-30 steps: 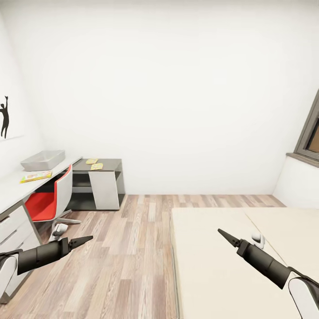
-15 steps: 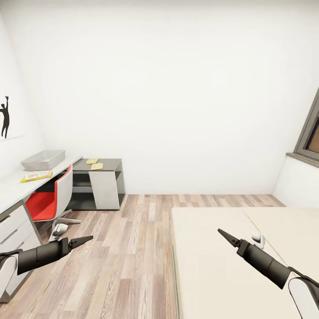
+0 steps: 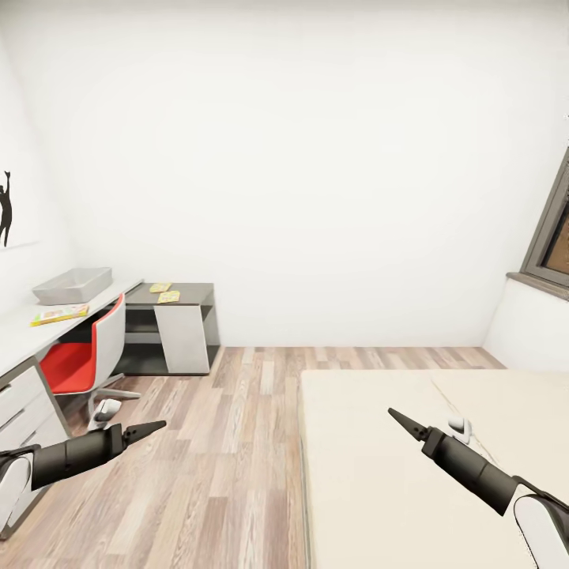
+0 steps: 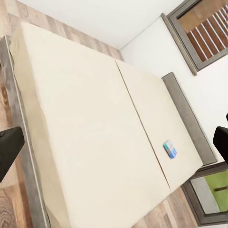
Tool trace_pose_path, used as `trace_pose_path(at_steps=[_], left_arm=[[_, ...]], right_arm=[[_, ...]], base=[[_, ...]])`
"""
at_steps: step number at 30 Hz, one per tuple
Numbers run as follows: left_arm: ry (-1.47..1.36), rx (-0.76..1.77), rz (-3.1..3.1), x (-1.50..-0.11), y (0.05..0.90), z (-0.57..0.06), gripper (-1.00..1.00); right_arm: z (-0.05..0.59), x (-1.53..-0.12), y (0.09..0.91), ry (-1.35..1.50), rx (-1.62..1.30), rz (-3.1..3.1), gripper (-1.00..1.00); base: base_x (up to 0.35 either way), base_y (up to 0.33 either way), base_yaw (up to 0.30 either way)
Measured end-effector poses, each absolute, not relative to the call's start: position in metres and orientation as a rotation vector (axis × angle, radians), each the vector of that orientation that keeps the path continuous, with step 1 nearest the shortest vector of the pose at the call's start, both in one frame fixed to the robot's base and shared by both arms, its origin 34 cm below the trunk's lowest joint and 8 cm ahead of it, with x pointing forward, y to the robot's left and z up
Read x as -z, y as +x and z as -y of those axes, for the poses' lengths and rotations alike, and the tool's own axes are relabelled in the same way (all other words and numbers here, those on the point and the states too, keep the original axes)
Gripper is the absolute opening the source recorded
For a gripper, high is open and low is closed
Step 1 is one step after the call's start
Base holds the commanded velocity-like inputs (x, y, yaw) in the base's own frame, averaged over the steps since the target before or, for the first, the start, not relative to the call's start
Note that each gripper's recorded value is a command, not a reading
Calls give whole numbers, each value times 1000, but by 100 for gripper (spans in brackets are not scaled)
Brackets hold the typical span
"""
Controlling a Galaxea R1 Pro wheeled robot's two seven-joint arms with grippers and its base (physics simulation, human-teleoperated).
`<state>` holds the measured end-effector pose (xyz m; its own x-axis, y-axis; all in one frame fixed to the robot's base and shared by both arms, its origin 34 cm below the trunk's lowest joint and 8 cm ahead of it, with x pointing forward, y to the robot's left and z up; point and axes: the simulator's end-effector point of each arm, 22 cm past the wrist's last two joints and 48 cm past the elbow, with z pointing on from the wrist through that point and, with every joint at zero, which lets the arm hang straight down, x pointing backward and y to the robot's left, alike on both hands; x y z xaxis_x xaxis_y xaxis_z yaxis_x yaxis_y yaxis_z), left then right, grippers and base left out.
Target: Put all the toys in the child's room - the three board games (two on the bed and one on the table), the two jigsaw puzzles on the table, and the tennis ball on the table - inside the toy box on the table in the child's room.
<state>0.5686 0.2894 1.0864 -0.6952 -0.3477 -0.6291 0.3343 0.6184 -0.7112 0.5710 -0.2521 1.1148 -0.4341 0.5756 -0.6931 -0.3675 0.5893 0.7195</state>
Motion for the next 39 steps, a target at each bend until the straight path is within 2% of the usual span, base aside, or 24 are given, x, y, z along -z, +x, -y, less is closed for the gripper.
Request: trace_pose_path(at_steps=[39], left_arm=[[-10,1110,-2059,-1086,569,-289,100]], right_arm=[[252,-1115,571,173,-1071,-1720,100]], base=[[0,-293,0]])
